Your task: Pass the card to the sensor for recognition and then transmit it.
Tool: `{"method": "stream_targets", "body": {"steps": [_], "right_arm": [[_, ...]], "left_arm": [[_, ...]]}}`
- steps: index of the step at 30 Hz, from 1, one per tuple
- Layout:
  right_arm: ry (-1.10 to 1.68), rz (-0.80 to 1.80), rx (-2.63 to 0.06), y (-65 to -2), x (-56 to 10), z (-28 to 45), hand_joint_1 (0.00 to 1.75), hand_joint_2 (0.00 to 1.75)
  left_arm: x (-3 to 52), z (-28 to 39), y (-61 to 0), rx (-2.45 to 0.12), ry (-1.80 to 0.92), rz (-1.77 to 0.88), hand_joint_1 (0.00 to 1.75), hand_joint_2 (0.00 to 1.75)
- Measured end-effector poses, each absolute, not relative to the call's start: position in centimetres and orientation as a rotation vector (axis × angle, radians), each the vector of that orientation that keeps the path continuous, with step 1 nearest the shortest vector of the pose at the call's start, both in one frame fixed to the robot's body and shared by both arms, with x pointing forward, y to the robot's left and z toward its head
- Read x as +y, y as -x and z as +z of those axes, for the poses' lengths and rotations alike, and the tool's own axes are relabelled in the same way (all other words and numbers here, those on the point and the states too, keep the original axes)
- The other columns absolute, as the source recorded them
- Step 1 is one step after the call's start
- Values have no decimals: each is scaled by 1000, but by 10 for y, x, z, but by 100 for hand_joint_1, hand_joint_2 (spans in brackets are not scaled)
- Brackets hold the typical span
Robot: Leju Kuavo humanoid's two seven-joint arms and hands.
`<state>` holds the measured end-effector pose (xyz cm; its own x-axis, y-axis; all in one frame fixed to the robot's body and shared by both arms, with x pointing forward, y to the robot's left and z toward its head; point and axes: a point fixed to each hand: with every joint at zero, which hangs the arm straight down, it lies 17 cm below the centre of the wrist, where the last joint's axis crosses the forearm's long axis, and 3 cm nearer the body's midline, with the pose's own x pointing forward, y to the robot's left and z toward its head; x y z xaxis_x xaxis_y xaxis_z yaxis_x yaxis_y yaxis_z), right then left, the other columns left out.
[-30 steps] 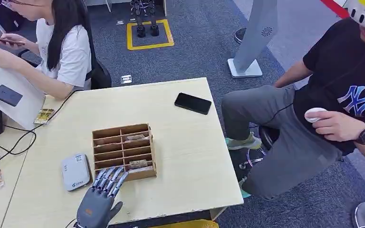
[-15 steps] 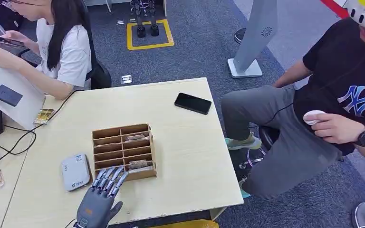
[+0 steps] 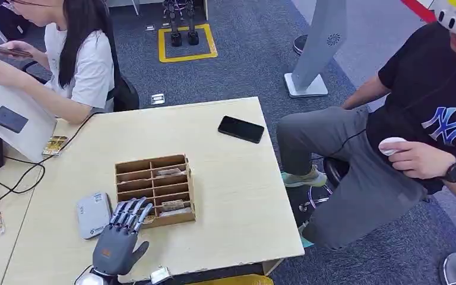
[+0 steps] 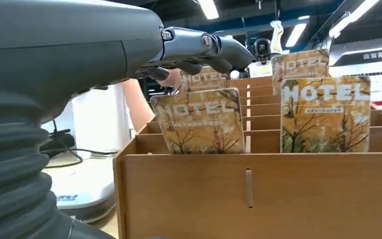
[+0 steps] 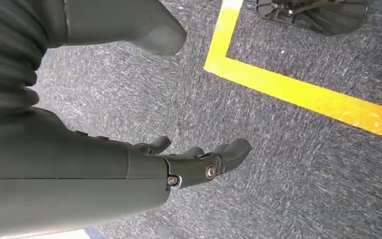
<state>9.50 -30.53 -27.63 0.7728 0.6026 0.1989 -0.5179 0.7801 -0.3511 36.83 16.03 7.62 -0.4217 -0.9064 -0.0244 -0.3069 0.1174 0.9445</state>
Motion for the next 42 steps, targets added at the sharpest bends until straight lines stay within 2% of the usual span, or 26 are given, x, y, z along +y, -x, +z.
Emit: {"method": "stream_targets", "body": {"steps": [30,31,32,42], "right_arm": [[286,621,-311,-95,-305,-276,0,175],[286,621,-311,-95,-305,-276,0,175],[286,621,-311,-95,-305,-276,0,175],[283,620,-310,-95,-305,-276,0,175]], "left_arm": [[156,69,-369,-1806,-1153,-1325,0,175],[156,69,-368,-1808,-1150,-1325,17,175],[155,69,-368,-1812,-1145,-1325,175,175],[157,69,-369,-1816,-1119,-1292,175,175]]}}
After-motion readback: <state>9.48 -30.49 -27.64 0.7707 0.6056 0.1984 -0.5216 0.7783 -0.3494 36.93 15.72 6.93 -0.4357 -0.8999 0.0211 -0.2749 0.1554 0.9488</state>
